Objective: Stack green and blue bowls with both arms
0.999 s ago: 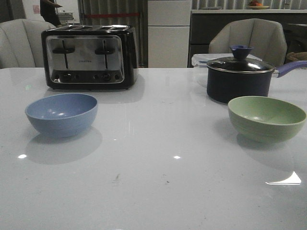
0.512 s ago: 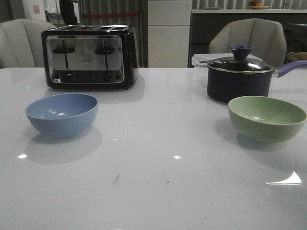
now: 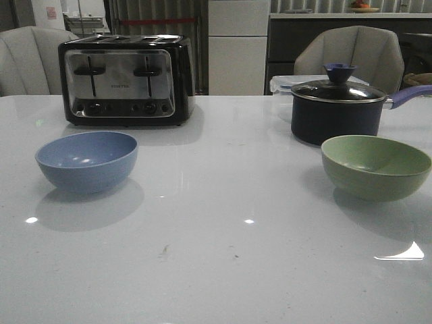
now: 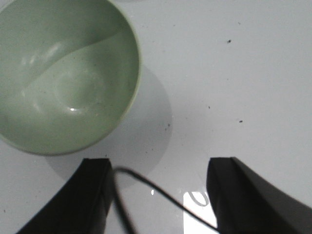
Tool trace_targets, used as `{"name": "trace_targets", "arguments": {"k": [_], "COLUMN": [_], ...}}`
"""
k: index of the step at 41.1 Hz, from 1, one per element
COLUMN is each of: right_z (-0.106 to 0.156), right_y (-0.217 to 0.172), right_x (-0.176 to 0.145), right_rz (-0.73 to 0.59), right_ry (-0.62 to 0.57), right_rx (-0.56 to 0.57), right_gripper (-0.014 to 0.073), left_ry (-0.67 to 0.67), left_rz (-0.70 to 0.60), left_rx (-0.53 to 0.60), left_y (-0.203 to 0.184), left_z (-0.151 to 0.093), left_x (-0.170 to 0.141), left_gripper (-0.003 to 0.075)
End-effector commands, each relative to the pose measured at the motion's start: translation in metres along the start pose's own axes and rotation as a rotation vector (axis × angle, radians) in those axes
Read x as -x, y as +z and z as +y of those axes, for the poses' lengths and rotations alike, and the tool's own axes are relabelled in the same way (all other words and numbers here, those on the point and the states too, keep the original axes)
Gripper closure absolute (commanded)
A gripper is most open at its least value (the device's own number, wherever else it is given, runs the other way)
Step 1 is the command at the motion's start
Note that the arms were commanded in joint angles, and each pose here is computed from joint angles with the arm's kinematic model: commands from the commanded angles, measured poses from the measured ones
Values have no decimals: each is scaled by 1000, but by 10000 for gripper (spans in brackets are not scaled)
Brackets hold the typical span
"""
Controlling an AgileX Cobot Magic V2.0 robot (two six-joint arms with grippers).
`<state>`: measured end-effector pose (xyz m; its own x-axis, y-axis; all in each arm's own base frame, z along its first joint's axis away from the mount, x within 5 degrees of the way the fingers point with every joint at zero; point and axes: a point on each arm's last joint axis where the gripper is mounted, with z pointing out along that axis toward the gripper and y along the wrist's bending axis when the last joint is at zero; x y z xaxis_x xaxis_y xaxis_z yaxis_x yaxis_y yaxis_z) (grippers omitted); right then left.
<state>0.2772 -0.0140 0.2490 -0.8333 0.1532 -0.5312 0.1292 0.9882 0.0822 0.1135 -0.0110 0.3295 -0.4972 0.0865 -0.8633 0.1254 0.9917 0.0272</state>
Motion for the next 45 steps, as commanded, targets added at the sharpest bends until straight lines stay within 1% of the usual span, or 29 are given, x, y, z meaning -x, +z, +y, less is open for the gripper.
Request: {"name": "trace_targets", "arguments": {"k": [1,9,18,20,22,24,32,37,42,45], "right_z": [1,9,11,11,11,11,11,11,15,25], "right_y": [0,37,74,79,83,86,87,85,76,64], "right_x": [29,55,73,75,77,79,80,80,84,87], "right_rz": [-42,74,120,127,134,140,140,140,128,107], "right_ry": [-7,-41,-38,-39,-39,-41,-42,-42,-54,-76], "right_rx": [11,77,85,85,85,84,84,85,93,107], "right_gripper": [72,72,77,92,118,163,392,506,570,572], "left_ry": [-8,-8,-8,-8,-8,-8,-8,-8,-8,-8], "left_rz": [-96,-96,-96,-96,-96,-96,-96,-96,-96,-96], "left_rx": [-1,-1,-1,-1,-1,-1,-1,-1,-1,-1], "left_y": [-5,-5,-5,-5,-5,-5,-5,-5,-5,-5], "left_z": [0,0,0,0,0,0,0,0,0,0], "left_x": [15,15,15,15,15,15,15,15,15,15], "left_gripper": [190,190,191,190,191,191,191,191,191,191]}}
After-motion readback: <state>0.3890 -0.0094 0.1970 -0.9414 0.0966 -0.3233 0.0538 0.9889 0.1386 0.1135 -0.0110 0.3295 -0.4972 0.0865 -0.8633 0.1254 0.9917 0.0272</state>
